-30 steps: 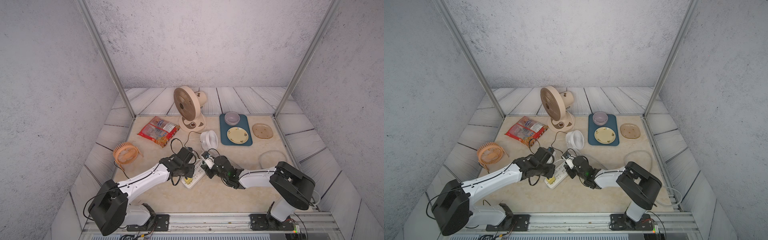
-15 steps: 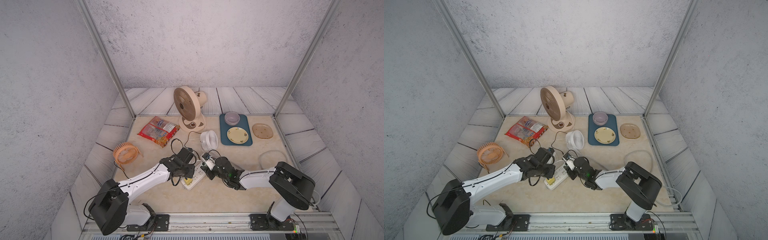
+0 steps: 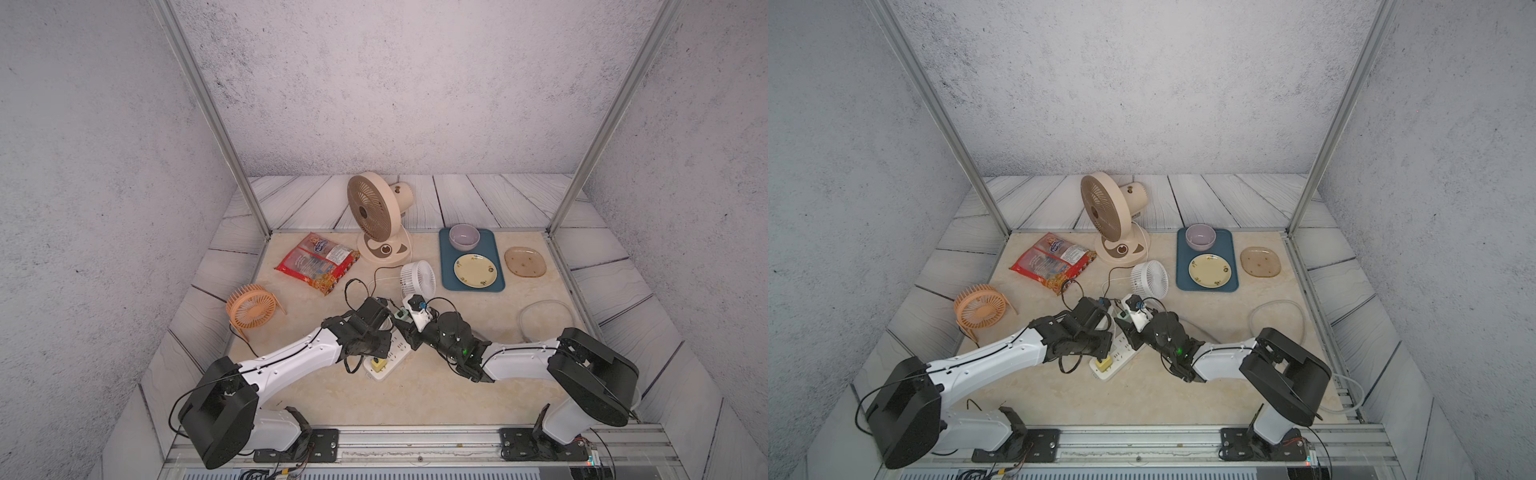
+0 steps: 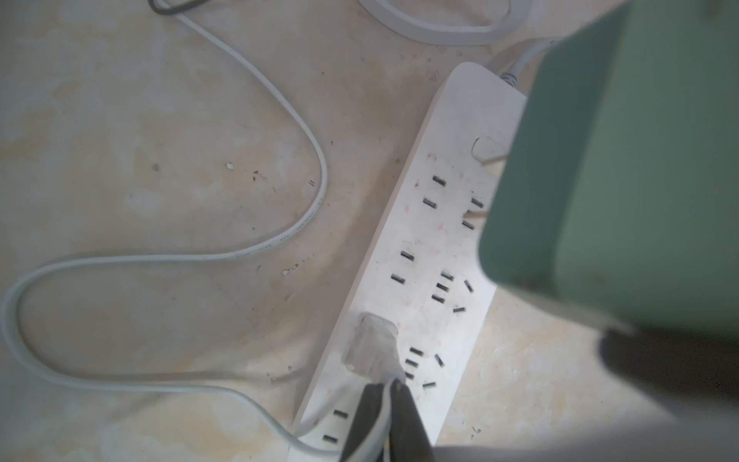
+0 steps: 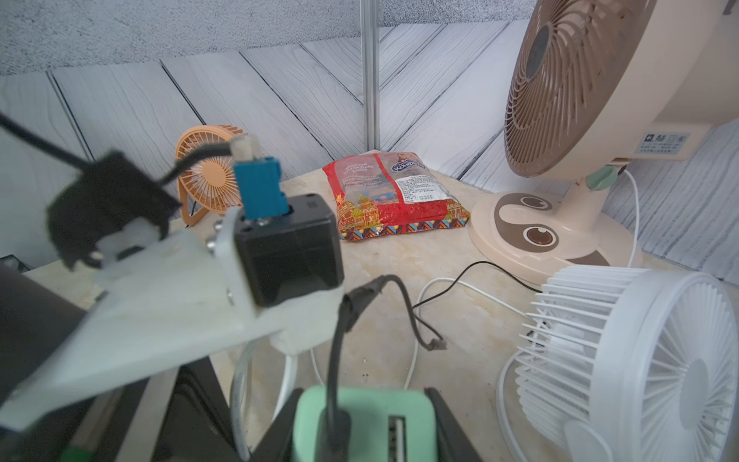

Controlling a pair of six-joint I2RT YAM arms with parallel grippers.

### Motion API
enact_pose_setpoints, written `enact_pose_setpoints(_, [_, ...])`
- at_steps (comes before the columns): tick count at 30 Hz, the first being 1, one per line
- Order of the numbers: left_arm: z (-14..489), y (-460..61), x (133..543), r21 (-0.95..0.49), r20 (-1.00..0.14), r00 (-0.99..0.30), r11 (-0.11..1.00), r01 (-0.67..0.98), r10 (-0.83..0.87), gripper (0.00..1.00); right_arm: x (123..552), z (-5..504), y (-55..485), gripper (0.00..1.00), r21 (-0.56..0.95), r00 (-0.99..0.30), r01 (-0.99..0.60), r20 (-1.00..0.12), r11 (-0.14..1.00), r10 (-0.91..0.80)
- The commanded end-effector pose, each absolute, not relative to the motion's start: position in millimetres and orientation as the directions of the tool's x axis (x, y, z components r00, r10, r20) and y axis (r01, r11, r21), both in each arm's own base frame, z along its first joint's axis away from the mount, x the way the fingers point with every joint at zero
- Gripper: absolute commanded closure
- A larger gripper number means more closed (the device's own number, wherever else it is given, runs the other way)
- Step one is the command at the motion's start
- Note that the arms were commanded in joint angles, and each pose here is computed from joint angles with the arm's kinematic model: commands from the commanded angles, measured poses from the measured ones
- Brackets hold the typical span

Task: Unplug the desk fan from the power strip
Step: Remove the plug from the socket.

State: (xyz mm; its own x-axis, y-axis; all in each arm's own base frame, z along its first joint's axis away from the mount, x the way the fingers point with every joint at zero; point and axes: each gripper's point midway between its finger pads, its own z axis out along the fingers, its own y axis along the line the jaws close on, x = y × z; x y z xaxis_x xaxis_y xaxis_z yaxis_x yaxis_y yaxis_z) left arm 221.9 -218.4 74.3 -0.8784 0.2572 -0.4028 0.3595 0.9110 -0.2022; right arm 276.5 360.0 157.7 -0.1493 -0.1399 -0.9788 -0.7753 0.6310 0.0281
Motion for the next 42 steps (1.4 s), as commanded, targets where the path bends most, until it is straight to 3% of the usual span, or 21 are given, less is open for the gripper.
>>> enact_pose_setpoints(1, [15.4, -158.2, 160.0, -0.04, -0.076, -0.945, 0.946, 0.321, 0.317, 1.0, 290.9, 187.4, 345.1, 1.0, 0.001, -0.098, -0.72, -0.99, 0.694, -0.101])
enact_pose_setpoints(14, [20.8, -144.2, 146.5, -0.023, -0.074, -0.955, 0.956, 0.291, 0.289, 1.0, 319.2, 241.1, 316.7, 1.0, 0.026, -0.107, -0.645, -0.993, 0.764, -0.056])
enact_pose_setpoints(33, [16.4, -140.1, 137.9, 0.003, -0.055, -0.962, 0.963, 0.269, 0.269, 1.0, 329.7, 377.4, 293.3, 1.0, -0.065, 0.086, -0.619, -0.996, 0.783, -0.015])
enact_pose_setpoints(37, [17.4, -140.5, 139.1, 0.002, -0.064, -0.962, 0.964, 0.267, 0.267, 1.0, 335.0, 368.8, 292.0, 1.0, -0.092, 0.058, -0.619, -0.996, 0.78, -0.071])
enact_pose_setpoints(42, [17.4, -142.0, 141.6, 0.006, -0.066, -0.961, 0.963, 0.27, 0.27, 1.0, 338.7, 310.3, 307.7, 1.0, 0.02, -0.113, -0.66, -0.991, 0.751, -0.073])
